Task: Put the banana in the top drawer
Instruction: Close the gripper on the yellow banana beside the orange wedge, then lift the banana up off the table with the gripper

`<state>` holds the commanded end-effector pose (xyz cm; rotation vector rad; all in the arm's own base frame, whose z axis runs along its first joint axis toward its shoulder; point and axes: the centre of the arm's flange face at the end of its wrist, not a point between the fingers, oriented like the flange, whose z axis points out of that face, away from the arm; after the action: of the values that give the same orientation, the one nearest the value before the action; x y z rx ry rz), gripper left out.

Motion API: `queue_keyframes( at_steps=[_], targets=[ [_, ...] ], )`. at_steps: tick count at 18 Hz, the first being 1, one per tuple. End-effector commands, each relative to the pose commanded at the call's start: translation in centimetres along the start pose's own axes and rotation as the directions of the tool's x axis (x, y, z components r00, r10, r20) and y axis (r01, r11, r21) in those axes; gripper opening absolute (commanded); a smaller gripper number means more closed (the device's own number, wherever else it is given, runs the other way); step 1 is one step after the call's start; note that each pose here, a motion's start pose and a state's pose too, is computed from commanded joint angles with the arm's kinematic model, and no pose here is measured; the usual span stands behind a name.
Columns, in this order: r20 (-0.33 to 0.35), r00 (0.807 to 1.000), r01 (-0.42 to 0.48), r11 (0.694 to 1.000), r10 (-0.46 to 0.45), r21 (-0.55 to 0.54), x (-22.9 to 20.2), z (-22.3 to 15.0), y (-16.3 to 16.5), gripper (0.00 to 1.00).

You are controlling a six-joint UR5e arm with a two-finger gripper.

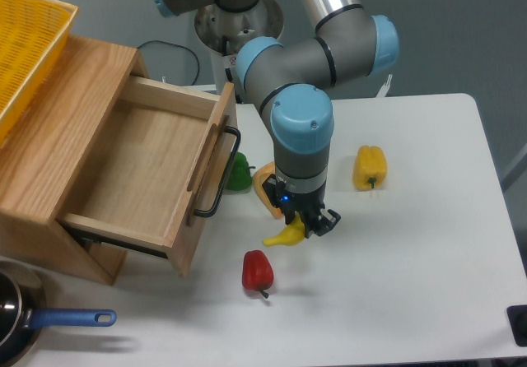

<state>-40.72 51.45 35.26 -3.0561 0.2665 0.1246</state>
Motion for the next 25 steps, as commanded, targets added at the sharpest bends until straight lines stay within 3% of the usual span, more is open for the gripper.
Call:
queue_keyframes(
  at_steps=[18,25],
  targets=[
    [0.030,0.999,0.020,0.999,-0.021,0.024,-1.4,-2.1,0.4,0.33],
    [-0.030,0.995,0.094,0.996,-0.094,-0.008,-1.8,-5.5,3.2,0.34]
  ],
)
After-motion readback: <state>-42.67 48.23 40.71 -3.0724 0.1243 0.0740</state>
